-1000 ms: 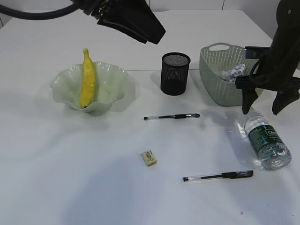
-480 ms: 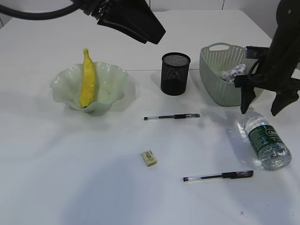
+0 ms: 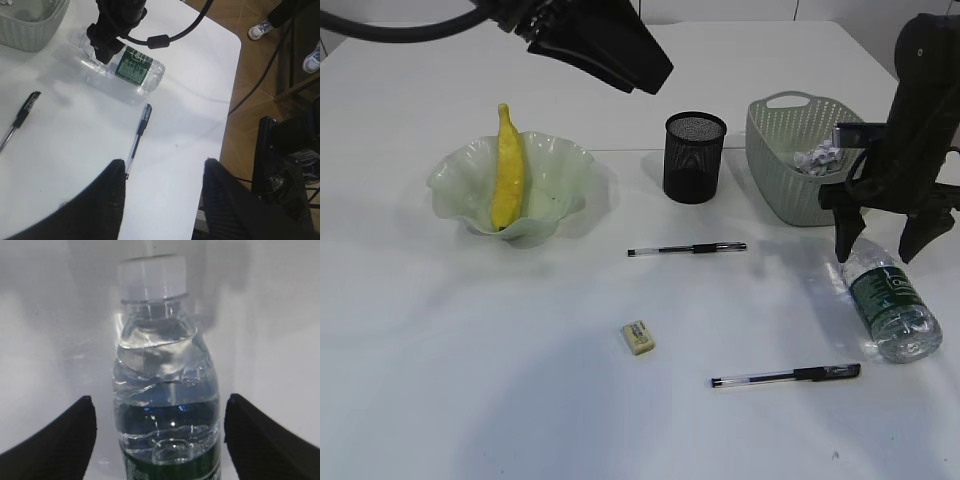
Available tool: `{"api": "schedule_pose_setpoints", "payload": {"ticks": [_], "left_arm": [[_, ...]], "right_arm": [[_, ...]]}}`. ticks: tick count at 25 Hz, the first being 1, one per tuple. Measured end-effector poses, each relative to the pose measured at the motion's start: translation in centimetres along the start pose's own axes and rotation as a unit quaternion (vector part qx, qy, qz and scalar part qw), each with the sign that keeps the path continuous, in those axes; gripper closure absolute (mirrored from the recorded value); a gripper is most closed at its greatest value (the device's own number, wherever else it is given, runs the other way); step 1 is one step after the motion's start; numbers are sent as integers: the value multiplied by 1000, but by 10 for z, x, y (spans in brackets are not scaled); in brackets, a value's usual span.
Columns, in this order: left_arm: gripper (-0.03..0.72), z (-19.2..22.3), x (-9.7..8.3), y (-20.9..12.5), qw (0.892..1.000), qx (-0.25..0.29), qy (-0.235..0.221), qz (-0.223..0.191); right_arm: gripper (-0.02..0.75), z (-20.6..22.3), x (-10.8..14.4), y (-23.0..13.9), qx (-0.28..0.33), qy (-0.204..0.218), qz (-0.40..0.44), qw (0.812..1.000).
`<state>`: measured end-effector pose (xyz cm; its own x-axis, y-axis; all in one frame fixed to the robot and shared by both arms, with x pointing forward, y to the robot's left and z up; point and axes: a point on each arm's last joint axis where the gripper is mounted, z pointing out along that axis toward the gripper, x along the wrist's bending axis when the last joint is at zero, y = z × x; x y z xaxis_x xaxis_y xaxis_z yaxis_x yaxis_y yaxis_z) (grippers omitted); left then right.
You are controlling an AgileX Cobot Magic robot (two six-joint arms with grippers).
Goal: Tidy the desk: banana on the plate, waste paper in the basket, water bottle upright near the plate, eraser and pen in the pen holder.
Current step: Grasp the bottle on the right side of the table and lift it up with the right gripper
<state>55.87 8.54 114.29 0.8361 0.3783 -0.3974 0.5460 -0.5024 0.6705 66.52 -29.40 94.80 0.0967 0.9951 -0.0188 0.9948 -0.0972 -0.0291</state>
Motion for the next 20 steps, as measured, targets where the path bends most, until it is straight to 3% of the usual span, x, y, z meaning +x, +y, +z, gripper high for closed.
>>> {"api": "schedule_pose_setpoints", "payload": {"ticks": [20], "left_arm": [[331,0,0,0,1000,0,0,0]], "right_arm": [[148,16,-2,3,17,-13,-45,999]]}}
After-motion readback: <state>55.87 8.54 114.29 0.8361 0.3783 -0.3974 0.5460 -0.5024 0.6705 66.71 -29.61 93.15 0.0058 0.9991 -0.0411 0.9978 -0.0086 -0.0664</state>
